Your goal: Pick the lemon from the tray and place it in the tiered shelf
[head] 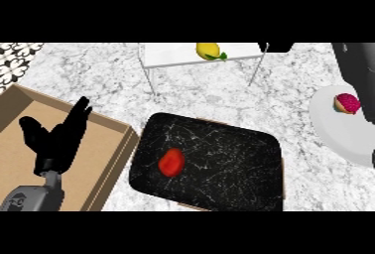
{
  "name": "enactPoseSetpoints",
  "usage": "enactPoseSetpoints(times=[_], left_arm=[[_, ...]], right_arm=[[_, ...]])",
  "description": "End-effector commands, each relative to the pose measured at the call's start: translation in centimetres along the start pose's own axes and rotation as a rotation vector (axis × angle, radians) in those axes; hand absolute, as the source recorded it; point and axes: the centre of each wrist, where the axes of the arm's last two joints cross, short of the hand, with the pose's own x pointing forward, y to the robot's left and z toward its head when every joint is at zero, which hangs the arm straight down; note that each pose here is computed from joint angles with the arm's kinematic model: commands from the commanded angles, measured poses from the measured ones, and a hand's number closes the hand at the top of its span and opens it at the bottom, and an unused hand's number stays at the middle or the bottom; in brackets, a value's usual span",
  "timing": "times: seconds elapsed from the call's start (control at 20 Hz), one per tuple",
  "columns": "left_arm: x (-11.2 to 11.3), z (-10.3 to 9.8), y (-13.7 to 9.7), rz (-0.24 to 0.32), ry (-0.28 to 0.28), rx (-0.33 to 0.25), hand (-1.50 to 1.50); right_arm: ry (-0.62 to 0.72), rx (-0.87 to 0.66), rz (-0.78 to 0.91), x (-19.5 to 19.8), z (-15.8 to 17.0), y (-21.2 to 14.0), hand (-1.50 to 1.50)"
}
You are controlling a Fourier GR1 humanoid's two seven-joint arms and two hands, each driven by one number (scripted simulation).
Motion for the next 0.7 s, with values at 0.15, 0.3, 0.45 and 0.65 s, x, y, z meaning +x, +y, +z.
enactPoseSetpoints(times=[0.15,0.3,0.45,0.65], left_arm=[[-3.9,0.8,-1.2,0.014,0.205,0.003,0.00],[-4.6,0.5,0.9,0.013,0.196,0.031,0.00],[-4.7,1.3,1.0,0.020,0.207,0.028,0.00],[-3.7,0.8,0.9,0.039,0.201,0.024,0.00]], right_arm=[[0.088,-0.185,-0.090,-1.5,-2.9,-6.9,-1.50],[0.096,-0.194,-0.155,-1.9,-3.6,-9.4,-1.50],[0.116,-0.146,-0.107,-4.4,-4.1,-12.4,-1.50],[0.093,-0.124,-0.143,-4.1,-4.9,-17.0,-1.50]])
